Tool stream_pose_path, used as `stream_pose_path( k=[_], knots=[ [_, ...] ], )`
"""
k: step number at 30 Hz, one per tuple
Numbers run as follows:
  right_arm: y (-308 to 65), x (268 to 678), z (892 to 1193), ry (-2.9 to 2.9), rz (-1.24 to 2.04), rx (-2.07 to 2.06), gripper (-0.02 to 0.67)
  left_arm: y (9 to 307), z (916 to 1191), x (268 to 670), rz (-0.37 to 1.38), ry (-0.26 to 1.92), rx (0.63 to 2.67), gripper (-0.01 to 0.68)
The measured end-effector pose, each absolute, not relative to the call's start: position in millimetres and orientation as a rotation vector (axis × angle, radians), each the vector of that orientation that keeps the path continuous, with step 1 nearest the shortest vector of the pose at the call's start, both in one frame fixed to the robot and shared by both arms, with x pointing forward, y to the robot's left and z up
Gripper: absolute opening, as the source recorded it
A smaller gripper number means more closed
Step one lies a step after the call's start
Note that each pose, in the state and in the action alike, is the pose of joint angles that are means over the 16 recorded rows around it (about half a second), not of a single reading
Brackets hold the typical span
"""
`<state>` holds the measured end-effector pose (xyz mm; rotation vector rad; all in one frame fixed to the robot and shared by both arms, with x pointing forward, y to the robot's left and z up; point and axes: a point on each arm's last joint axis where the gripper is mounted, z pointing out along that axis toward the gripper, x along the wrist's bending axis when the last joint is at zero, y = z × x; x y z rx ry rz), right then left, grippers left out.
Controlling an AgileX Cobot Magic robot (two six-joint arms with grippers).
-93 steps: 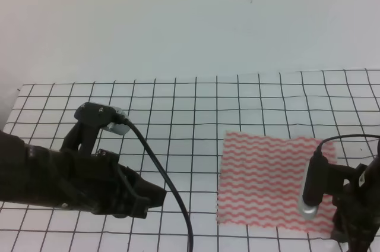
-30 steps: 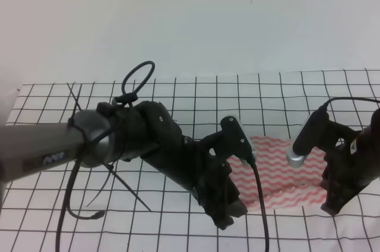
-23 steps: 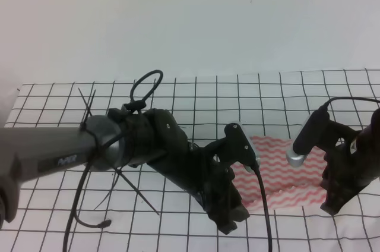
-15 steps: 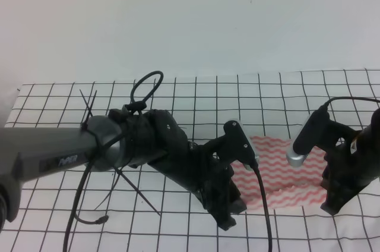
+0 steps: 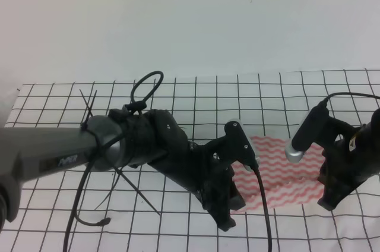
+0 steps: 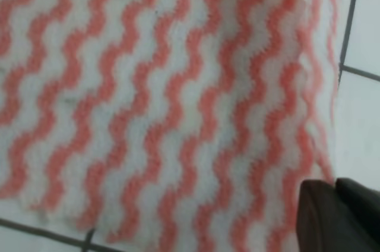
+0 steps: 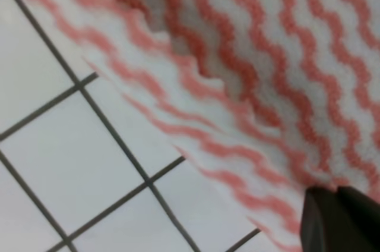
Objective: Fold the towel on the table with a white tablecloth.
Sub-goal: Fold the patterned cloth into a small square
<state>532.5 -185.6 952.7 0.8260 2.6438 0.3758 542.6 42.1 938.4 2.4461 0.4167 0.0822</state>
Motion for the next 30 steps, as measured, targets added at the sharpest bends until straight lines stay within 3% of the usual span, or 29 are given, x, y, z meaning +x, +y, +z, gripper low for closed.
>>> stream_pose_path(
  k=[14, 30],
  knots=[
    [-182.1, 541.9, 958.0, 2.532, 0.476, 0.812, 0.004, 32.5, 957.6, 562.7, 0.191, 0.325, 2.457, 0.000],
    [-193.9, 559.0, 949.2, 2.433, 0.510, 0.845, 0.004, 26.5, 956.3, 591.3, 0.342, 0.294, 2.492, -0.001]
  ],
)
